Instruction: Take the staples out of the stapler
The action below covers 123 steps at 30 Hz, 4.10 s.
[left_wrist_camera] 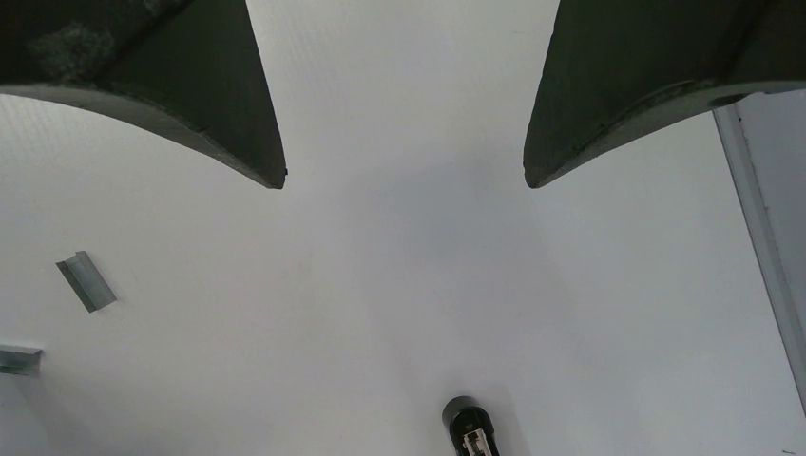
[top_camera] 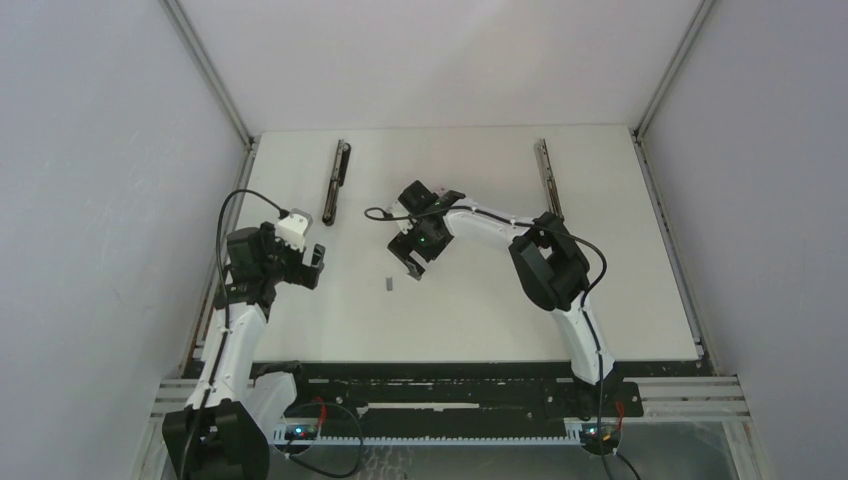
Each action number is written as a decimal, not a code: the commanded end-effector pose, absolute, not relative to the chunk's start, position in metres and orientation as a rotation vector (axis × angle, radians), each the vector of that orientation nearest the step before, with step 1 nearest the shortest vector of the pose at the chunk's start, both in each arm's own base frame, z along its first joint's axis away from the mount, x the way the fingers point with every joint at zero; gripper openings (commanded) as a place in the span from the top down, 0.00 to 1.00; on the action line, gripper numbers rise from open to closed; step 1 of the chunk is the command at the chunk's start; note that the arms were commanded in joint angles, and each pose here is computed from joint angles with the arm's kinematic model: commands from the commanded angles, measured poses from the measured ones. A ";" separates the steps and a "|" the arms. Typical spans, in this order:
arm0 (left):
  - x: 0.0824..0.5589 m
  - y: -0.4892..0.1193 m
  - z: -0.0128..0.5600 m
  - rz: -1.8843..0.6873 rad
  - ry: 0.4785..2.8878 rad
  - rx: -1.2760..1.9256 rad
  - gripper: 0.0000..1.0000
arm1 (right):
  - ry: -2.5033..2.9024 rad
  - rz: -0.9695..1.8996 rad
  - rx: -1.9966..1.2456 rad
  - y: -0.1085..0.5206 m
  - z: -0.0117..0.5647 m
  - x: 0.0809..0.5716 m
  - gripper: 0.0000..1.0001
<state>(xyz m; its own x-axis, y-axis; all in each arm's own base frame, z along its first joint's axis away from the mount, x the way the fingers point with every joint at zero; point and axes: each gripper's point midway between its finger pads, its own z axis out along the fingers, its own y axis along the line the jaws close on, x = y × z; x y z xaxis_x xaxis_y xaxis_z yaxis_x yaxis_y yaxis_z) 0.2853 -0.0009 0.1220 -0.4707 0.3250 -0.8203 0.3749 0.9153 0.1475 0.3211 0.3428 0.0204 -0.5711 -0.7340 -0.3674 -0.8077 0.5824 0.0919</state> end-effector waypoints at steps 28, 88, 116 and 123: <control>0.288 -0.001 0.130 -0.060 2.055 0.526 0.00 | 2.548 0.469 -1.210 0.341 0.024 0.333 0.29; 0.288 -0.001 0.128 -0.065 2.064 0.529 0.00 | 2.570 0.350 -1.314 0.344 0.000 0.322 0.32; 0.288 -0.001 0.130 -0.064 2.058 0.526 0.00 | 2.587 0.471 -1.360 0.345 0.001 0.317 0.49; 0.288 -0.001 0.130 -0.063 2.059 0.526 0.00 | 2.615 0.481 -1.347 0.339 -0.004 0.319 0.63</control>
<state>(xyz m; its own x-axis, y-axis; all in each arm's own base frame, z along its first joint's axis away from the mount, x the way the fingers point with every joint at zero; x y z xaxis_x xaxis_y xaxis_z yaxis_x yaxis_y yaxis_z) 0.2854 -0.0009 0.1219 -0.4678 0.3300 -0.8199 0.3799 0.9127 0.1507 0.3336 0.3457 0.0179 -0.5624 -0.7425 -0.3639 -0.8225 0.5477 0.1534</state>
